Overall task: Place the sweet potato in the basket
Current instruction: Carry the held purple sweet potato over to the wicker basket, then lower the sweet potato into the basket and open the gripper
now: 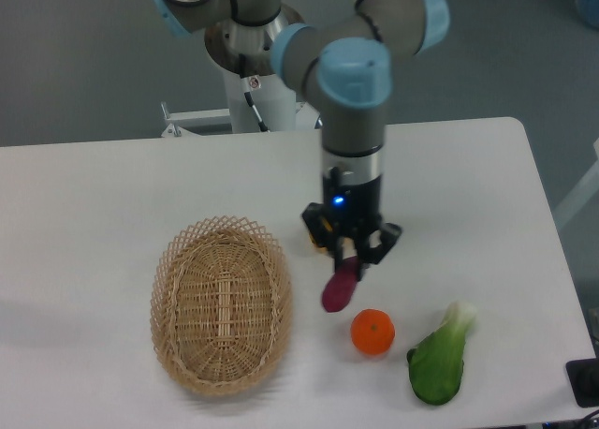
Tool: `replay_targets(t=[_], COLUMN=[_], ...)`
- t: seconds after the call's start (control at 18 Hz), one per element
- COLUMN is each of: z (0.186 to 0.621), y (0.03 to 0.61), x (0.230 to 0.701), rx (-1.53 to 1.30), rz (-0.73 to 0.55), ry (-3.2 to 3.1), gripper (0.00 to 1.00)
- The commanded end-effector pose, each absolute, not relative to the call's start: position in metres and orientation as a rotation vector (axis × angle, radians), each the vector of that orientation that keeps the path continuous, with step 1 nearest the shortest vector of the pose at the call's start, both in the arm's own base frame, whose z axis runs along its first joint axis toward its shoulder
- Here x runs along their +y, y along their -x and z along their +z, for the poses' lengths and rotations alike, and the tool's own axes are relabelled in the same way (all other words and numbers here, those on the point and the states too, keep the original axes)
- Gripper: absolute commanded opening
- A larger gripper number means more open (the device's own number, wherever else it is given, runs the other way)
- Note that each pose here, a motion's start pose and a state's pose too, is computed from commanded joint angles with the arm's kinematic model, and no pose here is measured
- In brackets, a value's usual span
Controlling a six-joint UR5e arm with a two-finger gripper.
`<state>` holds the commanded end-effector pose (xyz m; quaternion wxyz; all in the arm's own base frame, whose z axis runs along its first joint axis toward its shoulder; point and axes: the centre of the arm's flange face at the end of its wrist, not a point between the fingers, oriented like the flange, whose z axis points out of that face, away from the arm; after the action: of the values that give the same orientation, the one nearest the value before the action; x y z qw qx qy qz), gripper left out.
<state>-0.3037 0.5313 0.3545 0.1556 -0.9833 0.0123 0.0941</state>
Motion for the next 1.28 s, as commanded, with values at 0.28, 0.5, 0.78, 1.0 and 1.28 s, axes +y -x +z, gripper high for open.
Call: replay_targets(t=[0.28,0.5,0.78,1.0,1.28], z=[0.32,0.294,0.271,0.251,0.237], y=[0.252,0.224,0.214,0.208,0.206], x=[0.562,0.578,0.577,0.583,0.585], rx=[0.125,0.22,0.248,0.268,0.307], rz=[0.22,0.251,0.215,0.191,0.186], ry=[2.868,2.926,2.963,2.989,3.013], gripper=[0.23,0.23,0.23,0.23,0.24])
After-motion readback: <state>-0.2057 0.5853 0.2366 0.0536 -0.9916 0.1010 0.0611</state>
